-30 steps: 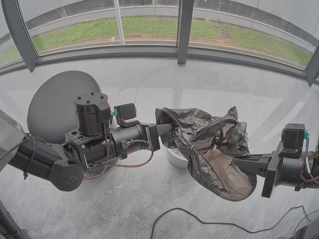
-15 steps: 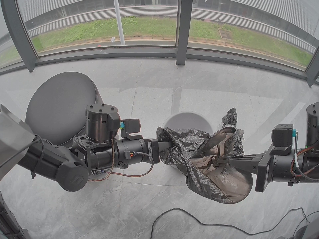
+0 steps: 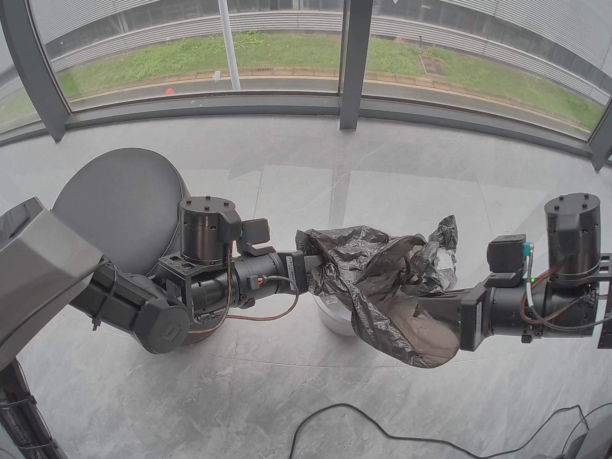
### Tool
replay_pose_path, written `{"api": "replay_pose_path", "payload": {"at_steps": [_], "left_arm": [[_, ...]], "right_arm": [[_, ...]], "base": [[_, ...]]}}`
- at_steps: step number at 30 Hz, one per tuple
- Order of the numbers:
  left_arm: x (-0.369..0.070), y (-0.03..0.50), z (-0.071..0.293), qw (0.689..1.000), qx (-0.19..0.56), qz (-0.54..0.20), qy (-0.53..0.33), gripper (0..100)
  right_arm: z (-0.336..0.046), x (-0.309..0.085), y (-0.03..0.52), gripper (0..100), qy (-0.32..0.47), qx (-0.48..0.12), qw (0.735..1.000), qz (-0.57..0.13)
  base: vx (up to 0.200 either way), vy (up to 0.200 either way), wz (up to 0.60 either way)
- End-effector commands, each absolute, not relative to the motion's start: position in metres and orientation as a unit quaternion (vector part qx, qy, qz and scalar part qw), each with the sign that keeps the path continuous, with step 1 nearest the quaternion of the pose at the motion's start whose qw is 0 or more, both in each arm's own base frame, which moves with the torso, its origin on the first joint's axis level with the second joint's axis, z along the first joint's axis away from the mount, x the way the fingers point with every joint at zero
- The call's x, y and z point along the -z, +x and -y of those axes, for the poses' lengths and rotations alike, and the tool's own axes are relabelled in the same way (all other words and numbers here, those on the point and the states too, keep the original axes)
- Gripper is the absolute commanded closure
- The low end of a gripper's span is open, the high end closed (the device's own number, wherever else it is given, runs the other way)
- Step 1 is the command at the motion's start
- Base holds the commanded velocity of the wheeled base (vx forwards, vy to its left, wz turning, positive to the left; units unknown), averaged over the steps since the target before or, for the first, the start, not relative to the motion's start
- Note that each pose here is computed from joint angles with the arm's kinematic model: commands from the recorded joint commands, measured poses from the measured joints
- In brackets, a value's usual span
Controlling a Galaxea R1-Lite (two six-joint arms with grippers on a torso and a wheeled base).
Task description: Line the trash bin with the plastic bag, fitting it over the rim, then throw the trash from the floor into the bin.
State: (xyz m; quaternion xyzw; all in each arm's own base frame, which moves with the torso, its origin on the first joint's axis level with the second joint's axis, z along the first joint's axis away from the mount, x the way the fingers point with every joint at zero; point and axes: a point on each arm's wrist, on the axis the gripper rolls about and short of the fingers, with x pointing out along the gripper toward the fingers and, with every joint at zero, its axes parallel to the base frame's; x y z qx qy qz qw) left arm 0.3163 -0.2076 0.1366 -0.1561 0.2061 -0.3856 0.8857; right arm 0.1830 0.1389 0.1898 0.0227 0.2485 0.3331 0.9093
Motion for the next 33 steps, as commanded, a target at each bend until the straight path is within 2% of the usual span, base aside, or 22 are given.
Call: {"api": "replay_pose_path", "payload": {"at_steps": [1,10,21,25,33], "left_arm": [[-0.110,0.333,0.203,0.887,0.366,-0.233,-0.157,100],[-0.097,0.356,0.178,0.903,0.340,-0.203,-0.169,100],[-0.104,0.358,0.163,0.894,0.382,-0.158,-0.175,100],[-0.103,0.356,0.163,0.889,0.391,-0.161,-0.175,100],[-0.074,0.357,0.186,0.877,0.404,-0.194,-0.170,100]], "right_arm": [[-0.156,-0.171,0.211,100,0.017,-0.330,0.903,-0.273],[-0.200,-0.156,0.270,100,0.020,-0.342,0.900,-0.270],[-0.229,-0.138,0.318,100,0.025,-0.340,0.904,-0.257],[-0.221,-0.135,0.322,100,0.025,-0.329,0.907,-0.262],[-0.146,-0.123,0.340,100,-0.033,-0.253,0.929,-0.269]], "base": [[0.000,0.000,0.00],[0.000,0.000,0.00],[0.000,0.000,0.00],[0.000,0.000,0.00],[0.000,0.000,0.00]]}}
